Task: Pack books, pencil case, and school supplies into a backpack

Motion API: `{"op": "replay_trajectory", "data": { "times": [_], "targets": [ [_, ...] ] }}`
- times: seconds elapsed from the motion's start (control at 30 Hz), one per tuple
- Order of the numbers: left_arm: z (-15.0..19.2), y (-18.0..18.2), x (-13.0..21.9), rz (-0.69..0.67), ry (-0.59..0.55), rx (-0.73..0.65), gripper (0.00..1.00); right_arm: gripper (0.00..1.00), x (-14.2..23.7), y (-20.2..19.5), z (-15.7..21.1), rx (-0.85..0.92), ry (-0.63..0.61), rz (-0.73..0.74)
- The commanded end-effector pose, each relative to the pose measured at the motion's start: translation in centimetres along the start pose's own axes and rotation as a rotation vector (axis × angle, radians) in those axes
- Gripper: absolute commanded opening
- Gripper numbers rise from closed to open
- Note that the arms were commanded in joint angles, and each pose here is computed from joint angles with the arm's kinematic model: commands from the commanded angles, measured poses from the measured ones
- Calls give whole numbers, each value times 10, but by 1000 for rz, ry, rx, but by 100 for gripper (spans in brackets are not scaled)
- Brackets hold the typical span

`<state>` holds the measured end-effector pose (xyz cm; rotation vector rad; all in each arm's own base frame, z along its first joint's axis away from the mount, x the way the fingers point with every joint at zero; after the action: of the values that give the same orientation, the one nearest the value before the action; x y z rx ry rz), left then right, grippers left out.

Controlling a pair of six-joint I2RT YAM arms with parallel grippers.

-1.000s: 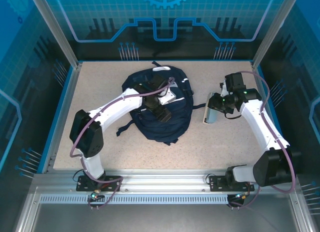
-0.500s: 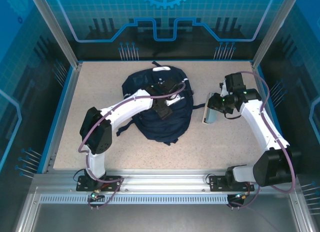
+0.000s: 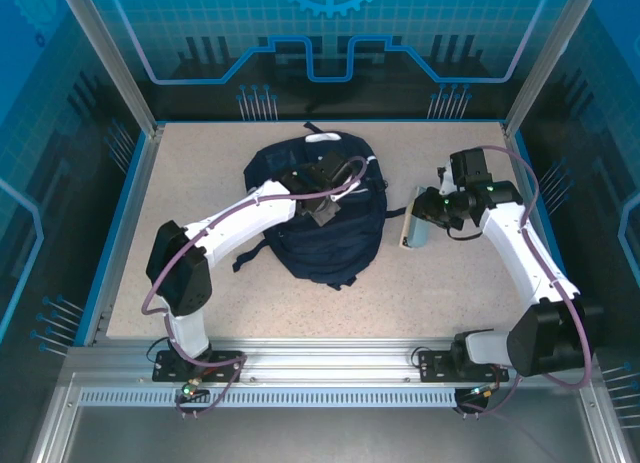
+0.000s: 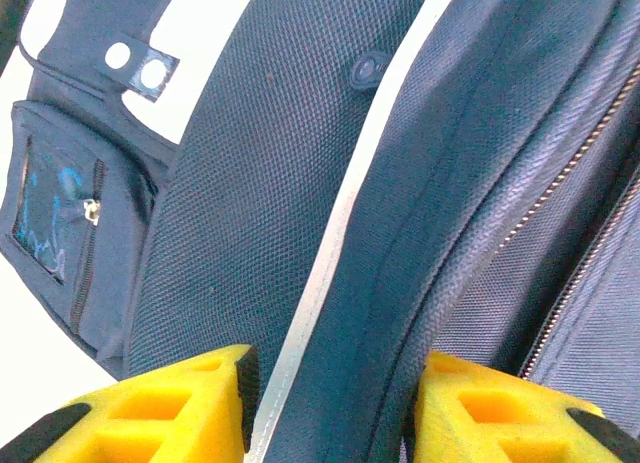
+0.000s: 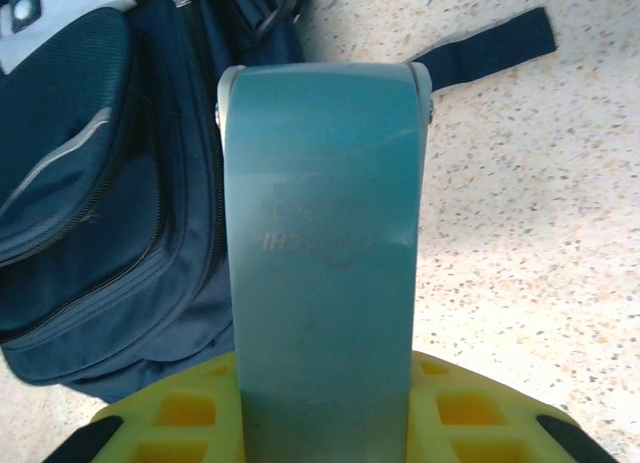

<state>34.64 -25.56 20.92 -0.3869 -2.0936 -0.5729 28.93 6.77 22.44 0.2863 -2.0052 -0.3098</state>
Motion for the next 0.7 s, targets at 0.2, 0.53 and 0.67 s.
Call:
{"op": "replay_trajectory", "data": {
  "times": [0.2,0.53,0.67],
  "targets": [
    [-4,8,-10,-80,-29,-11,31,25,4,28,3,3,-32,-183],
    [-51,28,63,-42,-306,159,8,25,-5,72,8,-11,-7,-424],
    [-63,33,85,-15,-390,226,5,25,-14,105,14,16,48,-526]
  ]
}}
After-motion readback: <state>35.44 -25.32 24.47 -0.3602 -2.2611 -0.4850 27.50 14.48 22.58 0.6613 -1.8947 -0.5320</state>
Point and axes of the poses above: each hand's point on the last joint's axis, 136 mm out from that joint toward the fingers, its own x axis back along the fingers, its own y axis along the line the jaws close on, z = x × y, the point moved 5 cm from there along x, back along the fingers, and after that the axes turned 15 degrees about x, right-handed, at the moved point
